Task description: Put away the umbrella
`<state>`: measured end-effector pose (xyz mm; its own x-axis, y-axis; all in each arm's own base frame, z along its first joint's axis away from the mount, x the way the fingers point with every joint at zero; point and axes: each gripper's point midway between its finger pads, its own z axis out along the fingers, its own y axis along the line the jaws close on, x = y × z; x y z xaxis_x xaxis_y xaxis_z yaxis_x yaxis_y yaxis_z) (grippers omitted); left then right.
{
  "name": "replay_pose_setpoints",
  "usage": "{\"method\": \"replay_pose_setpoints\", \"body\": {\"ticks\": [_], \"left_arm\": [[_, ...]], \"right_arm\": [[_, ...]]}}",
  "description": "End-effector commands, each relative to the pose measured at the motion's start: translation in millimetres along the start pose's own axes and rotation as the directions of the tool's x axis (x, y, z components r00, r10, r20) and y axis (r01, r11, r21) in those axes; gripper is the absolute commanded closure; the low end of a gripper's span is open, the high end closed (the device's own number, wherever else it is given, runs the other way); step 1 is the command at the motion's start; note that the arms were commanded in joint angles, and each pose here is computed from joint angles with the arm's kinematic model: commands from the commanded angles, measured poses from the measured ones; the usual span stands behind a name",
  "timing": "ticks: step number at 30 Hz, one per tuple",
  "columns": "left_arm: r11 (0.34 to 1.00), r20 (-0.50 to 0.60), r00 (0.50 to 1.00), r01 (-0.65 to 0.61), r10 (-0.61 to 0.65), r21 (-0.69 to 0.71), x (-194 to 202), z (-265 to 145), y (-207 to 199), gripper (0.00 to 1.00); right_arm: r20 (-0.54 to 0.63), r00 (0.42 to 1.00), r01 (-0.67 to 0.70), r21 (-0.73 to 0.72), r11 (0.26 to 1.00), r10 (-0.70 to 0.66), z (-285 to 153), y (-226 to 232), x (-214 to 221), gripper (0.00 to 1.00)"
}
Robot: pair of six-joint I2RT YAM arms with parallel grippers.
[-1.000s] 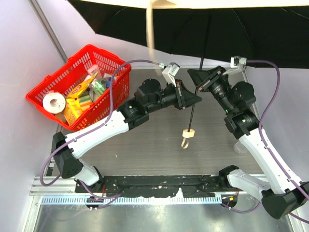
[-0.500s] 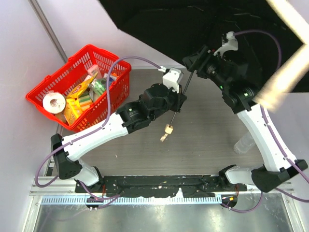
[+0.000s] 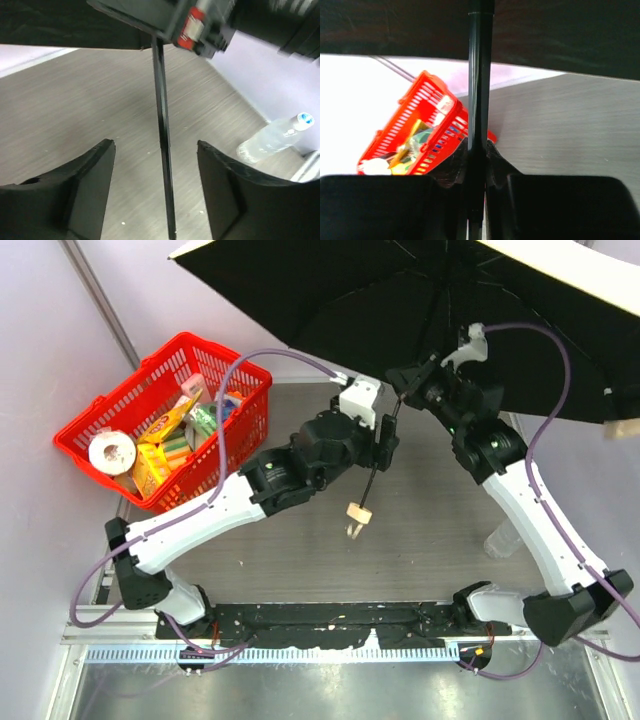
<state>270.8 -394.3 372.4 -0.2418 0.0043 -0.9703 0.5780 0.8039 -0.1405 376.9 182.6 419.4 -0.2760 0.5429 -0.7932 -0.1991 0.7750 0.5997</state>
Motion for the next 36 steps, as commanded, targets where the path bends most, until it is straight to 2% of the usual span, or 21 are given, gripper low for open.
{"method": "replay_pose_setpoints", "body": {"ticks": [1, 2, 5, 6, 7, 10, 11, 14, 17, 19, 24, 28, 32, 34, 35, 36], "left_arm": [[0.972, 0.066, 0.978, 0.187, -0.198, 0.142, -56.2, -42.5, 4.2, 0.22], [0.952, 0.052, 0.968, 0.232, -0.247, 0.200, -56.9, -46.0, 3.3, 0.17], [0.824, -0.029, 0.905, 0.400, -0.425, 0.401, -64.8, -57.3, 3.3, 0.13], [0.786, -0.044, 0.876, 0.452, -0.480, 0.421, -67.2, -53.9, 12.7, 0.12], [0.752, -0.069, 0.861, 0.477, -0.504, 0.455, -66.9, -52.0, 13.0, 0.12], [0.644, -0.153, 0.839, 0.506, -0.522, 0.574, -71.3, -48.2, -7.0, 0.13], [0.595, -0.180, 0.831, 0.511, -0.525, 0.621, -76.0, -48.6, -17.1, 0.13], [0.468, -0.243, 0.803, 0.531, -0.545, 0.706, -85.2, -47.9, -35.1, 0.09], [0.400, -0.262, 0.790, 0.529, -0.554, 0.749, -92.7, -49.3, -44.5, 0.09], [0.376, -0.269, 0.795, 0.517, -0.543, 0.769, -95.7, -51.9, -50.2, 0.09], [0.379, -0.305, 0.800, 0.533, -0.517, 0.756, -86.7, -43.3, -61.5, 0.18], [0.416, -0.290, 0.809, 0.528, -0.511, 0.740, -86.6, -35.1, -61.1, 0.37], [0.570, -0.222, 0.859, 0.478, -0.461, 0.668, -81.7, -27.2, -59.5, 0.63], [0.663, -0.153, 0.879, 0.445, -0.451, 0.602, -82.9, -22.5, -48.9, 0.84], [0.714, -0.118, 0.889, 0.429, -0.443, 0.553, -81.0, -20.2, -41.7, 0.92], [0.756, -0.082, 0.896, 0.415, -0.437, 0.506, -80.2, -18.8, -34.1, 0.99]], "right_arm": [[0.232, 0.966, 0.009, -0.479, 0.878, 0.117, -41.1, 62.6, -73.7, 0.99], [0.190, 0.963, -0.060, -0.531, 0.845, 0.188, -45.0, 61.4, -67.5, 0.99], [0.214, 0.945, -0.035, -0.685, 0.728, 0.246, -70.0, 65.1, -80.6, 0.99], [0.192, 0.939, -0.061, -0.725, 0.686, 0.287, -78.4, 70.2, -83.4, 0.99], [0.208, 0.936, -0.019, -0.774, 0.633, 0.283, -92.5, 79.6, -89.1, 0.99], [0.126, 0.942, -0.071, -0.833, 0.549, 0.312, -98.4, 92.1, -90.4, 0.99], [0.134, 0.939, -0.050, -0.859, 0.510, 0.317, -102.9, 96.1, -92.6, 0.99], [0.059, 0.934, -0.107, -0.896, 0.431, 0.353, -110.1, 102.8, -94.5, 0.99], [0.021, 0.934, -0.121, -0.920, 0.372, 0.357, -115.5, 108.0, -94.8, 0.99], [0.008, 0.935, -0.128, -0.924, 0.360, 0.354, -115.3, 108.4, -93.3, 0.99], [-0.012, 0.938, -0.125, -0.943, 0.307, 0.346, -126.1, 115.8, -90.4, 0.99], [-0.045, 0.936, -0.150, -0.949, 0.279, 0.349, -127.1, 121.4, -86.9, 0.99], [-0.068, 0.929, -0.184, -0.938, 0.295, 0.364, -121.5, 120.3, -86.4, 0.99], [-0.069, 0.928, -0.198, -0.923, 0.330, 0.365, -115.4, 119.0, -85.1, 0.97], [-0.073, 0.928, -0.216, -0.903, 0.370, 0.364, -106.7, 115.6, -83.7, 0.91], [-0.073, 0.933, -0.241, -0.855, 0.460, 0.353, -90.7, 110.2, -80.3, 0.76]]}}
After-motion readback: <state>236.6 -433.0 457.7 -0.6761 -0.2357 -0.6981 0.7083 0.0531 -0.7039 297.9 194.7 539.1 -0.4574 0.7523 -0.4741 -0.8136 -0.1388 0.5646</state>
